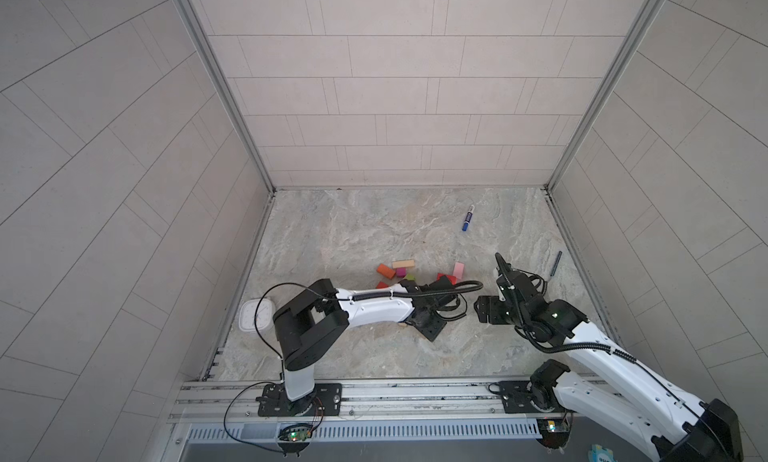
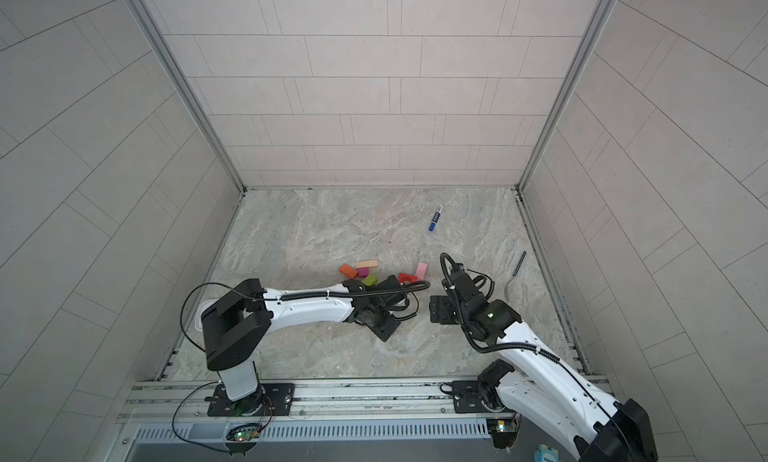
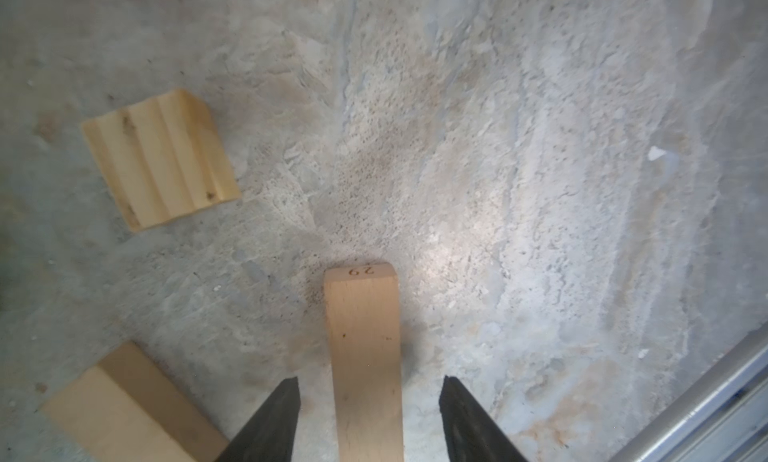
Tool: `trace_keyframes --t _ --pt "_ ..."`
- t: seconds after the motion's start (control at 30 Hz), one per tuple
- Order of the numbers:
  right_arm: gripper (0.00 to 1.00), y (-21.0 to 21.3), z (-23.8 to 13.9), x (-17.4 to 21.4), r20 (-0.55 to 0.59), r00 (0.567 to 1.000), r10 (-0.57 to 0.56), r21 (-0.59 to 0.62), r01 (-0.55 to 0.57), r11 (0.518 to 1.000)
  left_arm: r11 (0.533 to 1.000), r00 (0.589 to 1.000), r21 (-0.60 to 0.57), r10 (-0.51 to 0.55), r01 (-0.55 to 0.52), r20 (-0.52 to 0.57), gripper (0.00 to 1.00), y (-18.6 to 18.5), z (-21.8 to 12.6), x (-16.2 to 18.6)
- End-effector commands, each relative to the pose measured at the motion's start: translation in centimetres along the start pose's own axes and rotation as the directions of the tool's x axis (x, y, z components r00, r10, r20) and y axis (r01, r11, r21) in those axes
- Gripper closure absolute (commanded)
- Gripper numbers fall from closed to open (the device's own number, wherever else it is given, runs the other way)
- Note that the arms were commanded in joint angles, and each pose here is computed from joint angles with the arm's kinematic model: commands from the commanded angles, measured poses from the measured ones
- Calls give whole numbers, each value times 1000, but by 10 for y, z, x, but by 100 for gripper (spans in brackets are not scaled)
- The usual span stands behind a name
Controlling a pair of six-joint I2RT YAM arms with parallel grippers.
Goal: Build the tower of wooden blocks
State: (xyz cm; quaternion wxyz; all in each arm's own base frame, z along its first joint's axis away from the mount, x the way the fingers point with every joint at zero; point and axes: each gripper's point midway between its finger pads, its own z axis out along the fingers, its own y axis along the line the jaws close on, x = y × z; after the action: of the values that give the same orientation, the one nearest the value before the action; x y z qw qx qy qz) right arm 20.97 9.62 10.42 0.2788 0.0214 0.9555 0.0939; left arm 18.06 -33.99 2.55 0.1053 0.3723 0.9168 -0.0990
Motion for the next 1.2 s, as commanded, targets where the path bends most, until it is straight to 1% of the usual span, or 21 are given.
trace_keyframes --t 0.0,0.1,0.17,0.33,0.43,0.7,0.83,1.03,1.17 --pt "11 -5 -1 2 -4 1000 15 16 -15 1000 1000 1000 -7 3 -3 4 43 -1 2 -5" --pt "11 -5 -2 1 -3 1000 14 15 -14 1000 1000 1000 -17 -7 7 1 45 2 5 -4" --pt "11 -5 -2 1 -3 1000 14 14 -14 1000 1000 1000 -18 -12 12 -7 48 2 8 -3" --pt "11 -5 -1 1 -6 1000 12 16 -12 1000 997 999 -60 -49 48 -6 66 8 6 -4" --pt "11 -5 -1 1 -5 1000 11 15 -11 1000 992 996 -86 -88 88 6 71 13 2 -7" --pt "11 -2 -2 -1 -9 1000 8 6 -8 1000 959 973 -159 -228 232 43 72 28 -9 -10" --pt "11 -1 -1 -1 -9 1000 5 0 -5 1000 939 951 -153 -302 308 64 74 33 -9 -12" --pt "11 0 0 2 -18 1000 6 -8 -6 1000 914 934 -190 -349 358 77 73 45 -10 -11" --pt "11 -1 0 4 -18 1000 7 -10 -7 1000 902 923 -194 -377 385 75 73 51 -9 -7"
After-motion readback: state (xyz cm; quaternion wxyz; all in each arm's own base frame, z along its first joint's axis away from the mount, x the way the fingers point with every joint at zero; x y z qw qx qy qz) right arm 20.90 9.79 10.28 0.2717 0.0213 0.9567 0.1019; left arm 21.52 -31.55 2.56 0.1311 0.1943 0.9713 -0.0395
